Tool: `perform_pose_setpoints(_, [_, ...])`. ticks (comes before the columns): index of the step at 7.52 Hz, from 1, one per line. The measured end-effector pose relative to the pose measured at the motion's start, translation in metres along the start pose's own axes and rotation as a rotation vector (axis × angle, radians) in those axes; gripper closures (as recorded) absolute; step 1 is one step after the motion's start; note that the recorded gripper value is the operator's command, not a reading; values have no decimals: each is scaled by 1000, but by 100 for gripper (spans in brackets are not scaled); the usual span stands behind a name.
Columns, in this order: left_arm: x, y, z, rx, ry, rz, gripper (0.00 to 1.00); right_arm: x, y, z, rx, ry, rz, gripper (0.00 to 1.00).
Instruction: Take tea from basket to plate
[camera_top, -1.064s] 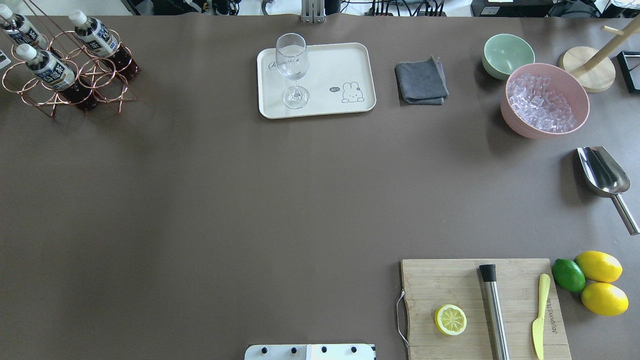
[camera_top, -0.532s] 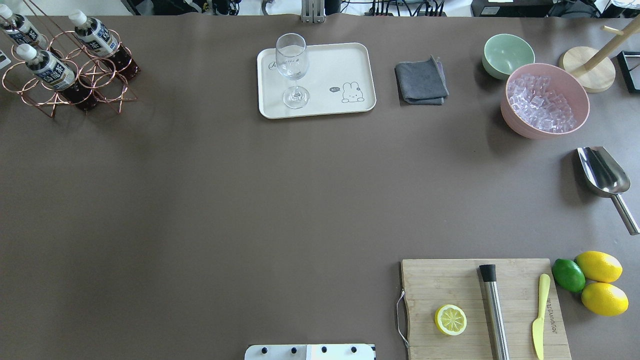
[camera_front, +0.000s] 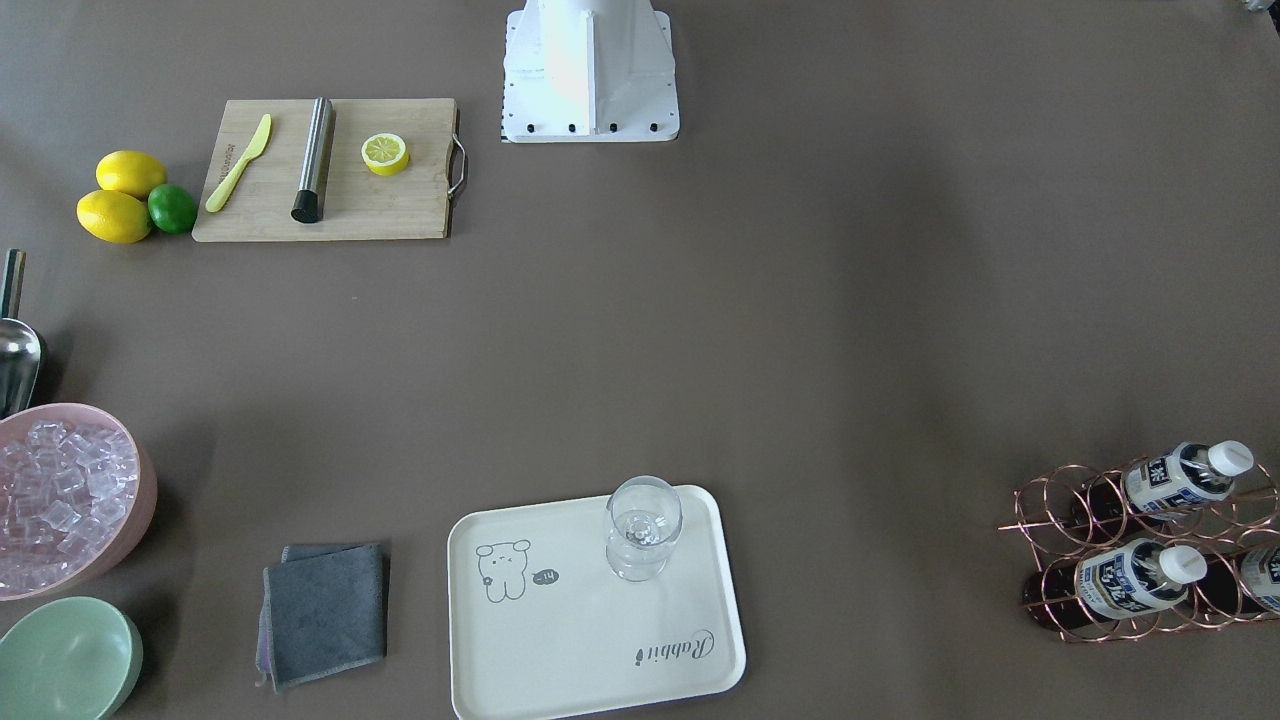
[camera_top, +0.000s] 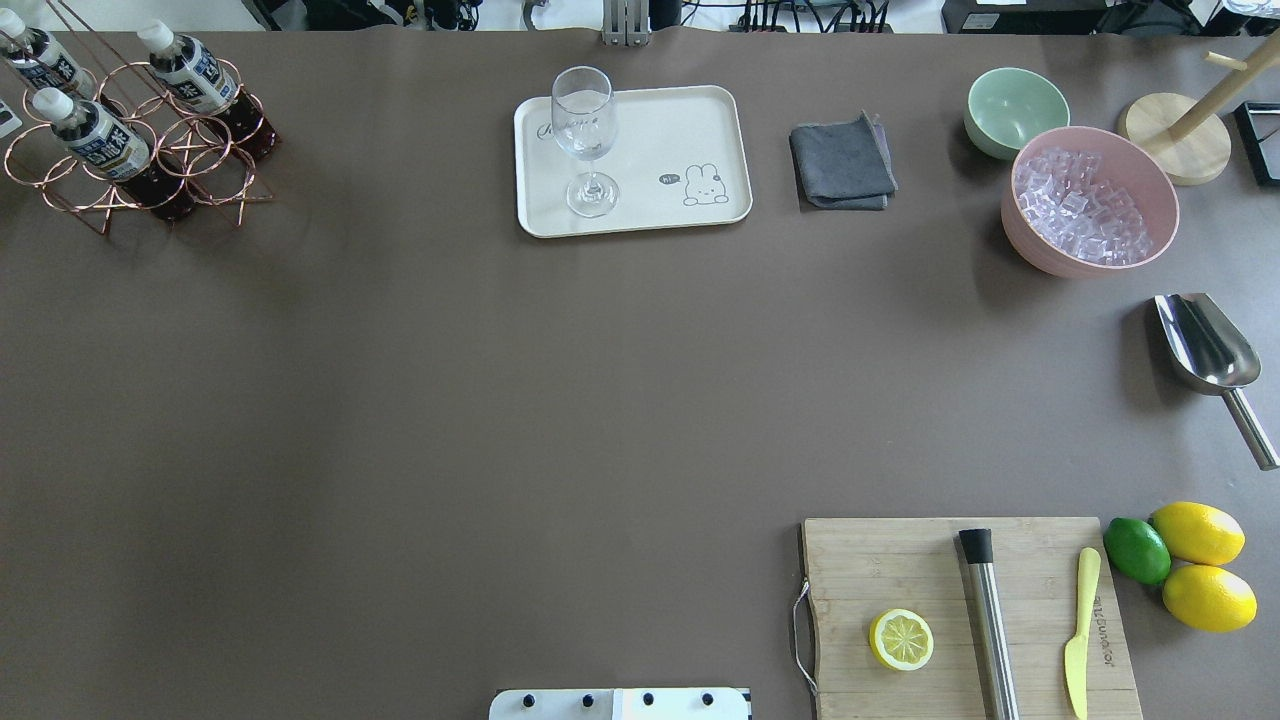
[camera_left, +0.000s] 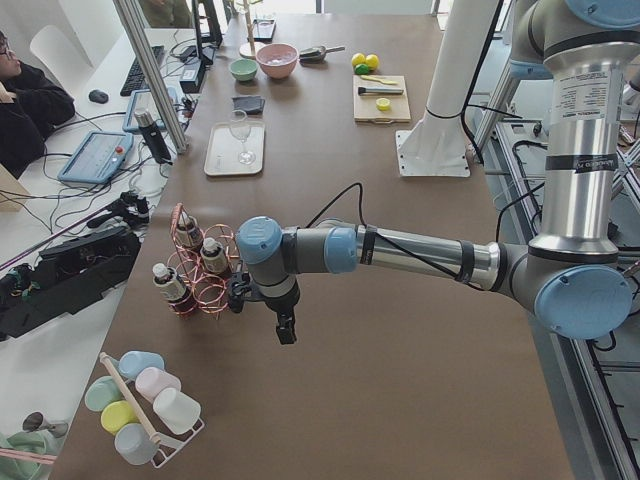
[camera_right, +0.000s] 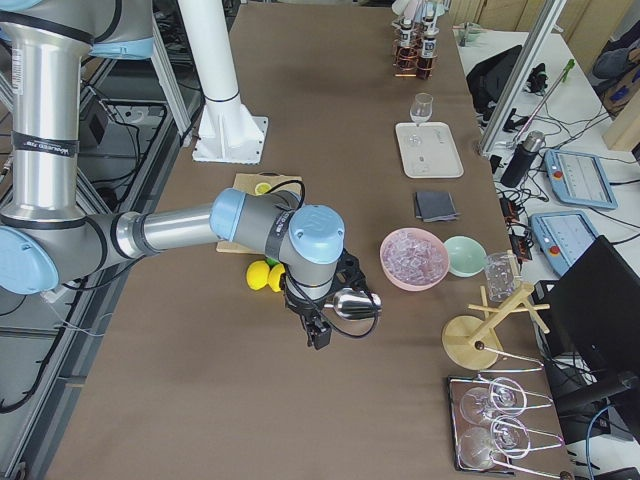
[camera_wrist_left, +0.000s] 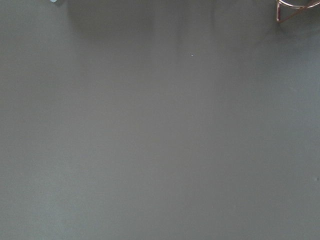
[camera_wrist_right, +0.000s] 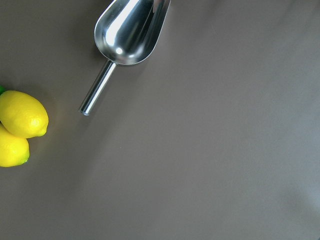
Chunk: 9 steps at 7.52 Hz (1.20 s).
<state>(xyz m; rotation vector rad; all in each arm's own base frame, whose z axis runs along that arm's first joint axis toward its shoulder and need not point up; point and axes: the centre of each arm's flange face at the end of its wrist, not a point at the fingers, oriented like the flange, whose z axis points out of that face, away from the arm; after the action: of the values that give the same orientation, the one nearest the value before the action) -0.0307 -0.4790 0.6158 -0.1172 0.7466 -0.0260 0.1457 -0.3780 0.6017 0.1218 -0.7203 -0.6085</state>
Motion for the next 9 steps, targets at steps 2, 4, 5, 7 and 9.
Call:
perform_pose_setpoints(2, [1,0,-1,1,2,0,2,0,0,0,0,-2,0,0])
perform_pose_setpoints(4, [2,-1,-2,2,10,-1,2,0,0,1,0,-3,0,0])
perform_pose_setpoints(5, [4,-3,-4,7,8,7,2,0,-1,1,0,-3,0,0])
perform_pose_setpoints(7, [11,-6,-12,26,7,29,2,0,-1,1,0,-3,-1,0])
perform_pose_setpoints(9, [25,-19,-24,49,10,77,2,0,-1,1,1,-2,-2,0])
